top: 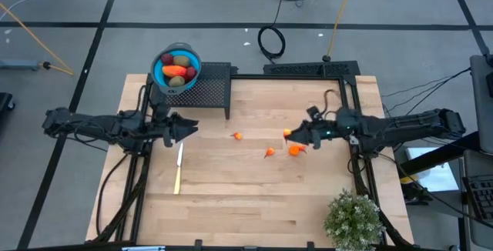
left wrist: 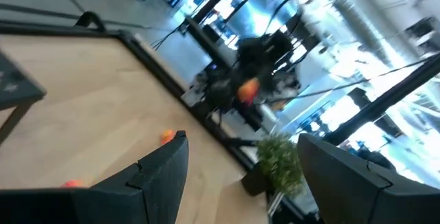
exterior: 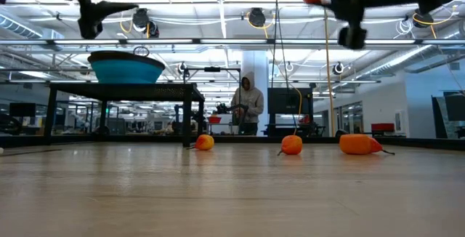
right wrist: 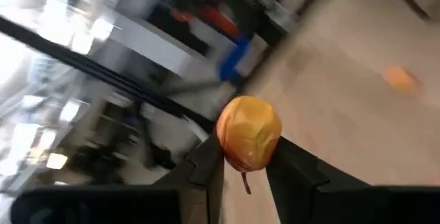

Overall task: Pick & Place Fruit
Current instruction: Put the pear into the blue strainer bowl on the shelf

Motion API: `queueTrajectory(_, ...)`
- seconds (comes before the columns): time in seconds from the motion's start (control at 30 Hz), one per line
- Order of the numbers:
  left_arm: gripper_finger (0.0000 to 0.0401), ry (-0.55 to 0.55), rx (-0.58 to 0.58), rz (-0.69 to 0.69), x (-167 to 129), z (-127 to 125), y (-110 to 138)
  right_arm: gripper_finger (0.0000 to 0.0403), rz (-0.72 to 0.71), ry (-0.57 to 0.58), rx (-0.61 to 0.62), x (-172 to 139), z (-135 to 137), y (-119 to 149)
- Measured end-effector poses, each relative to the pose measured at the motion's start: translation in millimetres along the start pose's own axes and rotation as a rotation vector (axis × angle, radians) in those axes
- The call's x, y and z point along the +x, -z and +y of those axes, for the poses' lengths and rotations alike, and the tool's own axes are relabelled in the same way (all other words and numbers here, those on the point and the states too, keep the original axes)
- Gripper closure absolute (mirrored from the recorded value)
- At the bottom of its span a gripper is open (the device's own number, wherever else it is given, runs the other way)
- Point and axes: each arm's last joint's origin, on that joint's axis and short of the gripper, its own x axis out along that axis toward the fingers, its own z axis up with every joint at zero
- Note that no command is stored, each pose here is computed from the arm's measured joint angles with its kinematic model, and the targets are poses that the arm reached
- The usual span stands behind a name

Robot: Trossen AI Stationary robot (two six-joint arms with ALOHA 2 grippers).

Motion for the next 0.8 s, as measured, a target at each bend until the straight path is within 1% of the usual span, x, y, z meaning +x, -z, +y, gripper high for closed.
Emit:
queueTrajectory(0.07, 0.0128, 0.011, -0.001, -0.011, 5.1, -1.5, 0.3, 0.0316, 0.08, 0.078, 0.027, -0.4, -7.9, 7.3)
queueTrajectory(0.13, 0.0128, 0.018, -0.002, -0.014, 10.4, -2.4, 1.7, 0.0316, 0.14, 0.15, 0.02, -1.5, -14.4, 13.8)
queueTrajectory(0.27, 0.0128, 0.031, -0.004, -0.001, 23.0, -4.3, 8.3, 0.0316, 0.226, 0.254, -0.08, -4.9, -24.9, 21.3)
queueTrajectory(0.37, 0.0128, 0.029, -0.005, 0.014, 33.8, -8.8, 12.8, 0.0316, 0.224, 0.325, -0.206, -6.7, -29.8, 22.4)
queueTrajectory(0.5, 0.0128, 0.002, 0.015, 0.034, 50.6, -20.9, 16.3, 0.0316, 0.19, 0.36, -0.433, -6.5, -30.5, 19.7)
queueTrajectory(0.7, 0.0128, 0.006, 0.074, 0.063, 80.1, -47.1, 16.1, 0.0316, 0.181, 0.371, -0.755, -5.7, -29.2, 16.3)
queueTrajectory(0.8, 0.0128, -0.002, 0.111, 0.072, 96.6, -61.3, 15.6, 0.0316, 0.162, 0.338, -0.89, -4.2, -25.5, 13.6)
